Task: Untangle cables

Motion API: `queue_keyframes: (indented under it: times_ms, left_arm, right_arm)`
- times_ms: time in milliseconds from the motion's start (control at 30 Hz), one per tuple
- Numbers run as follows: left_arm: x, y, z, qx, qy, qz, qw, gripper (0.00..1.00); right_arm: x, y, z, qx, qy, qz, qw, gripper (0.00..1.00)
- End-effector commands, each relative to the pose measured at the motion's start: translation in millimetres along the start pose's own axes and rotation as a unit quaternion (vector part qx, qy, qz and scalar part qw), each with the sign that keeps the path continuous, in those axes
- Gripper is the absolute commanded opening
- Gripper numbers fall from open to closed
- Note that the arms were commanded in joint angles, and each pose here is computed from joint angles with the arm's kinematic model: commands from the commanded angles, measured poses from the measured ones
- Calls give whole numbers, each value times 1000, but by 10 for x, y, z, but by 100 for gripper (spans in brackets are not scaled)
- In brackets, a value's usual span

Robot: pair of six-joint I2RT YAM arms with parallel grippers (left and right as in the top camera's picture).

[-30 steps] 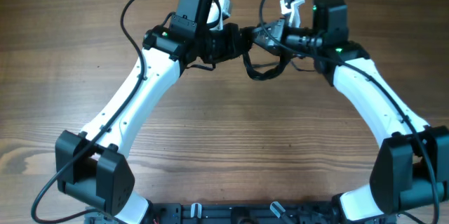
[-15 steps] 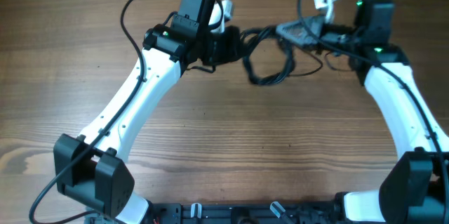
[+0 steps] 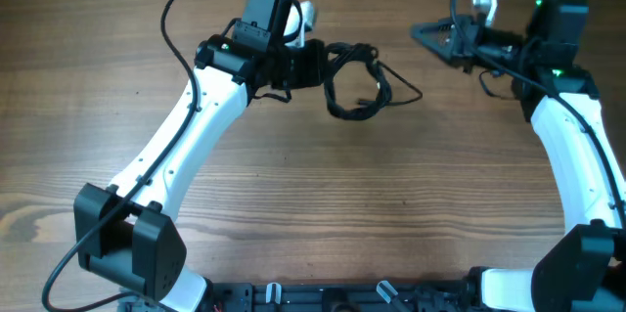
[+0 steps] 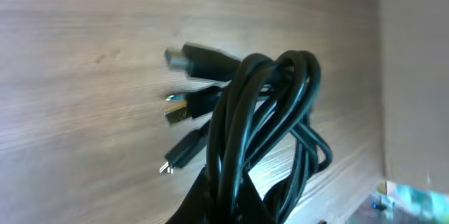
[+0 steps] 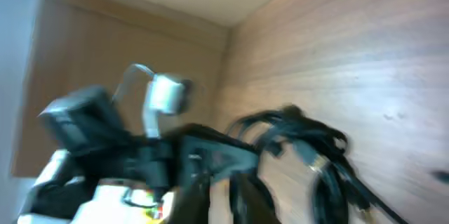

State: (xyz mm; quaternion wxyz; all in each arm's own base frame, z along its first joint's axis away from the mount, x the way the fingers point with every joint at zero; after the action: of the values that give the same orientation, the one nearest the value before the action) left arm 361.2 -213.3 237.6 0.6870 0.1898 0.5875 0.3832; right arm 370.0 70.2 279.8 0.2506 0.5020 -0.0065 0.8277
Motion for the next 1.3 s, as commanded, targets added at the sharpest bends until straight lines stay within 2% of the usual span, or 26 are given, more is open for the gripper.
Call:
queue_keyframes:
  times_ms: [0,67,133,267,367,500,633,667,767,833,1067,1167,1267]
  left_arm:
    - [-181,58,13,4,-92,-60,994,4]
    - [-204,61,37,-5,-141,-66,988,4]
    - [-211,61,42,-10,-192,-67,979,4]
    - [-211,61,44,-18,-294,-65,953,4]
    - [-202,60,82,-30,-319,-53,946,4]
    - [-210,63,109,-38,-322,-52,945,4]
    - [-198,60,89,-32,-319,-51,946,4]
    - [-199,60,70,-27,-319,-55,946,4]
    - [-221,67,-45,6,-318,-87,944,4]
    - [-221,73,-113,25,-310,-100,945,4]
    - [-200,80,-194,50,-294,-107,948,4]
    - [-186,89,-178,48,-292,-106,949,4]
    - [-121,109,-66,29,-260,-86,961,4]
  right_arm:
    - [-77,-8,-17,-8,67,-59,996,25]
    - [-70,-6,-14,-7,90,-59,994,42]
    - [-59,-6,-6,-8,103,-56,993,50]
    - [11,-55,-29,1,112,-35,993,52]
    - [86,-183,-96,15,108,-25,994,52]
    - [54,-327,-129,12,107,-72,992,51]
    - [11,-324,-121,16,202,-91,975,45]
    - [7,-323,-130,21,231,-91,969,41]
    - [-14,-319,-175,37,279,-91,955,35]
    - [-9,-323,-186,39,277,-89,956,29]
    - [136,-502,-342,68,308,-42,948,29]
    - [87,-552,-452,92,287,-47,952,29]
    - [-46,-531,-610,130,238,-79,959,24]
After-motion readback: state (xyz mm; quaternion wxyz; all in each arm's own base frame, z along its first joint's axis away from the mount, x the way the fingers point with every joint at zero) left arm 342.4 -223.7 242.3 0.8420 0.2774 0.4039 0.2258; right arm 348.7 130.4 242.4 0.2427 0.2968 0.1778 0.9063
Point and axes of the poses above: each gripper's point midway between its finger pads, its own y axis back along the fingers, its own x axis along the line the jaws close on, z = x × y, the point moved 6 cm from there along y, back along the fingers, and after that the axes turned 11 degrees about y, right-handed, at the moved point
